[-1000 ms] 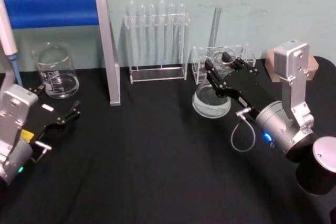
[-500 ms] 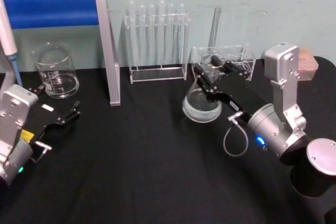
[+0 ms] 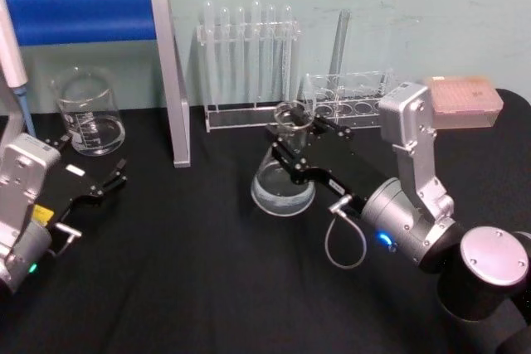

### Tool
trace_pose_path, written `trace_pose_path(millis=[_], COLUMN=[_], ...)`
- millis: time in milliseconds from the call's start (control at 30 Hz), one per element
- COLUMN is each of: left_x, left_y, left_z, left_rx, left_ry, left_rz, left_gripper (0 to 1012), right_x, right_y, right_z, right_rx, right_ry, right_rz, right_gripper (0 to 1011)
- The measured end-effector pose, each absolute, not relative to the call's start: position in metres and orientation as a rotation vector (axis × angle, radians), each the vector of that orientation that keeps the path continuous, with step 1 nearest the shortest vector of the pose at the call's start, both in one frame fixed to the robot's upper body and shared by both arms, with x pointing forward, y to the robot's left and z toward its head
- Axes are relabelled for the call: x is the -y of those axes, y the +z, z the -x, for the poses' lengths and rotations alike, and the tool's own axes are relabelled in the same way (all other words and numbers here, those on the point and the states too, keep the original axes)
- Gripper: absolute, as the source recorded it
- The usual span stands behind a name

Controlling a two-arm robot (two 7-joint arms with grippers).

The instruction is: Grasp the erlenmeyer flask with one hand, shake it three times, then place it back.

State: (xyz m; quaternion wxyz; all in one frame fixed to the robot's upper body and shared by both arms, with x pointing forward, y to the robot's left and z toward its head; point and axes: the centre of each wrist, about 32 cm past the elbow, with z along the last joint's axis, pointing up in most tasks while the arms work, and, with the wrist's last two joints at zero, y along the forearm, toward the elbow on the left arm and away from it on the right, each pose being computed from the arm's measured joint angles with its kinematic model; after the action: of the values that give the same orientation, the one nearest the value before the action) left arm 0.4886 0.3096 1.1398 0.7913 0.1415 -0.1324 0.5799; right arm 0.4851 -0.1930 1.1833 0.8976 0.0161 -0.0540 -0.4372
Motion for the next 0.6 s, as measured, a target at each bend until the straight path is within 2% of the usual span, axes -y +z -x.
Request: trace_pose_path(millis=[600], left_x=[-0.3097], left_y=[1.1398], left_z=[-0.4886], left_rx=[0.285], left_ry=[1.248], left_rz=[-0.304], left_gripper=[1001], right_x=[0.1855], right_y=[1.1827], right_z=[-0.4831], right_rx=[0.104], right_ry=[-0.863], right_rz=[-0.032], right_gripper=[450])
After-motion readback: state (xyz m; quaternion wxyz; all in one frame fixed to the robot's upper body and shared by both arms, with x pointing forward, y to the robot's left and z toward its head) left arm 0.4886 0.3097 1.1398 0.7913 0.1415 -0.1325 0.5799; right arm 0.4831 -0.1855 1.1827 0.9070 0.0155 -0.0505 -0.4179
